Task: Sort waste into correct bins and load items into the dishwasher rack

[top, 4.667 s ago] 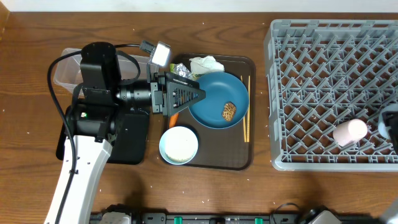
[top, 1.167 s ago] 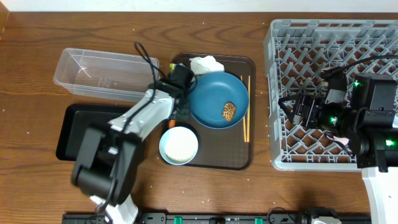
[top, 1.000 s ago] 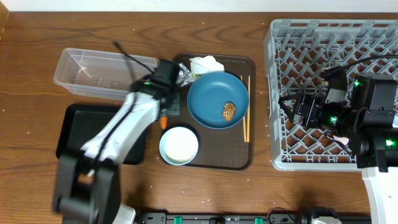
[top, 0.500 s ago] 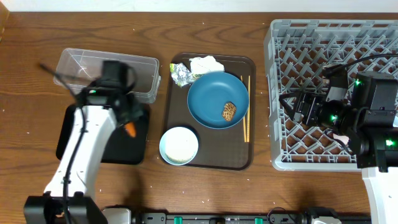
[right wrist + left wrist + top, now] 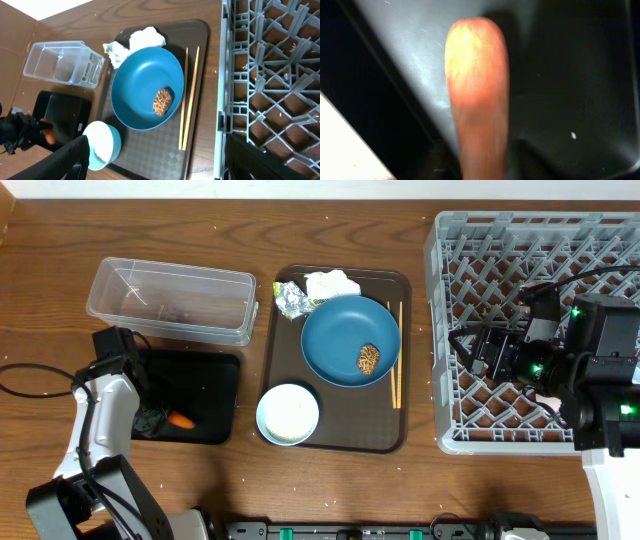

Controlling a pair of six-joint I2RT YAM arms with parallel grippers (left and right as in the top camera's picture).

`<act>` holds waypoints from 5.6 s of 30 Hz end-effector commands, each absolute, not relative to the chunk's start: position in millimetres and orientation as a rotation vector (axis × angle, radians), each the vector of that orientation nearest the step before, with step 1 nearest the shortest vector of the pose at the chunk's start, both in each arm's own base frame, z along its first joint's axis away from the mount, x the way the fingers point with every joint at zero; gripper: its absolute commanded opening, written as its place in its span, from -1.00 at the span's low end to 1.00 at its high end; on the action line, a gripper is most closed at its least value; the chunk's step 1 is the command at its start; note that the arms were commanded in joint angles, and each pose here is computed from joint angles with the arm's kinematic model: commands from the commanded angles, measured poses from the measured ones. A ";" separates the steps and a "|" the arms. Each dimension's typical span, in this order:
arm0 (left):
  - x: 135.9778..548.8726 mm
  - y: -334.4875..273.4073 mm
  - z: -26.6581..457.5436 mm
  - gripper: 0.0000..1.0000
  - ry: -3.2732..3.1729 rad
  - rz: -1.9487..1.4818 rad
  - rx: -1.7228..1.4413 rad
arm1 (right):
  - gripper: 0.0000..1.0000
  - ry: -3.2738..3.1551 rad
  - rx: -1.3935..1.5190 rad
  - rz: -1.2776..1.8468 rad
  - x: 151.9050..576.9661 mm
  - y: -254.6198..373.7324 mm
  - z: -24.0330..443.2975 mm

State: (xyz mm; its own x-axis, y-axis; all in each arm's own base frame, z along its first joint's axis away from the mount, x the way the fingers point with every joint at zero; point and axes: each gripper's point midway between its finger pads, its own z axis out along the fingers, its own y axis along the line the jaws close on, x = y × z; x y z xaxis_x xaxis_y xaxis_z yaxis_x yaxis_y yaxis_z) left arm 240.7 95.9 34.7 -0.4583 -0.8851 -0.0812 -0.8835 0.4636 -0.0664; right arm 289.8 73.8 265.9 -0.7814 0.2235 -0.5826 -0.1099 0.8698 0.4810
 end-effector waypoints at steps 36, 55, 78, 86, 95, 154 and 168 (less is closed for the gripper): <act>472.8 -144.0 107.2 0.79 2.310 -0.252 0.386 | 0.49 2.414 0.075 0.641 288.0 73.8 260.5; 505.0 -140.8 51.4 0.28 2.334 -0.139 0.398 | 0.48 2.423 0.078 0.641 286.8 73.8 258.8; 481.2 -135.7 150.7 -0.88 2.247 -0.105 0.347 | 0.46 2.434 0.090 0.620 286.1 70.9 256.5; 493.8 -139.6 119.1 0.40 2.256 -0.073 0.417 | 0.46 2.440 0.092 0.620 284.9 70.9 255.4; 502.5 -142.1 62.7 0.46 2.317 -0.056 0.454 | 0.47 2.448 0.095 0.620 283.5 70.8 254.3; 446.1 41.6 203.6 -0.02 2.295 0.380 -0.025 | 0.62 2.450 0.095 0.621 283.1 70.8 253.9; 459.1 -160.2 156.1 0.04 2.256 -0.281 0.511 | 0.62 2.455 0.107 0.549 285.3 62.1 251.1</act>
